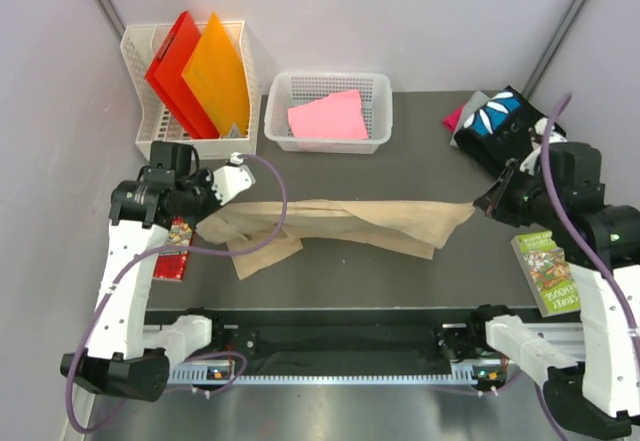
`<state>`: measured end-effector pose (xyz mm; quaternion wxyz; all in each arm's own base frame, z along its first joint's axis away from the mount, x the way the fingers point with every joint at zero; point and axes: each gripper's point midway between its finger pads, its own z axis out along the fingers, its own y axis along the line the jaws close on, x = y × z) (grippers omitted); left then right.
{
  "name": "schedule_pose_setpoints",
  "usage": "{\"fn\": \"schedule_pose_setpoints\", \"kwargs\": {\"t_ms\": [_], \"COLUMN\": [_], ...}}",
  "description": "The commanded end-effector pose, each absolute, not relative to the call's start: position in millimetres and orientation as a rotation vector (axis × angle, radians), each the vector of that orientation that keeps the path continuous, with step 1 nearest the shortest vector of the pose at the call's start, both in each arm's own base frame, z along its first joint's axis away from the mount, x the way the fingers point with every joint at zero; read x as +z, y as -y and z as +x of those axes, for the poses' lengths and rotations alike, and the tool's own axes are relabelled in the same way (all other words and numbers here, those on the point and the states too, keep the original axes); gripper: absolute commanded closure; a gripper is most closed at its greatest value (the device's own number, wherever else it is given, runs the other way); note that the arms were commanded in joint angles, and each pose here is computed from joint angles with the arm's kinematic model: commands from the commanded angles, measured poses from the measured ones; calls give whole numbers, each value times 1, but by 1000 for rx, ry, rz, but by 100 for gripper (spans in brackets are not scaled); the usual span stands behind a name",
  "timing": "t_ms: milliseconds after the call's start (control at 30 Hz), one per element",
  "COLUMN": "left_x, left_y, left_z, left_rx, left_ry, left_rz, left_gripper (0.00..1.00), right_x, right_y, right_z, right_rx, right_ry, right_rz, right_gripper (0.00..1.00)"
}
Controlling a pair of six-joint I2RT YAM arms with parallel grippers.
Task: Fold and stack the t-shirts
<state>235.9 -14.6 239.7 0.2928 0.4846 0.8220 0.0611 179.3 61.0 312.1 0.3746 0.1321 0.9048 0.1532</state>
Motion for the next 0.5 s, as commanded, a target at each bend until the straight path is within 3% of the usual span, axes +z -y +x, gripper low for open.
{"fn": "schedule_pose_setpoints", "kwargs": {"t_ms": [0,133,367,467], "left_x": [277,252,168,156], "left_y": [1,15,28,30], "left_z": [220,218,264,293], "left_rx": [261,134,17,-17], "left_ry": [-2145,-2148,-2236,-2308], "left_rz": [1325,1378,1393,1377], "left_gripper": [100,100,100,100], "right_x": [330,278,162,160], "right_y": [-45,-49,-37,-38], "right_z": [155,170,264,308], "right_rx": [328,308,72,28], "right_ry": [-2305,-2398,-2496,-2476], "right_rz": [398,451,556,578], "right_gripper": [100,100,100,100]}}
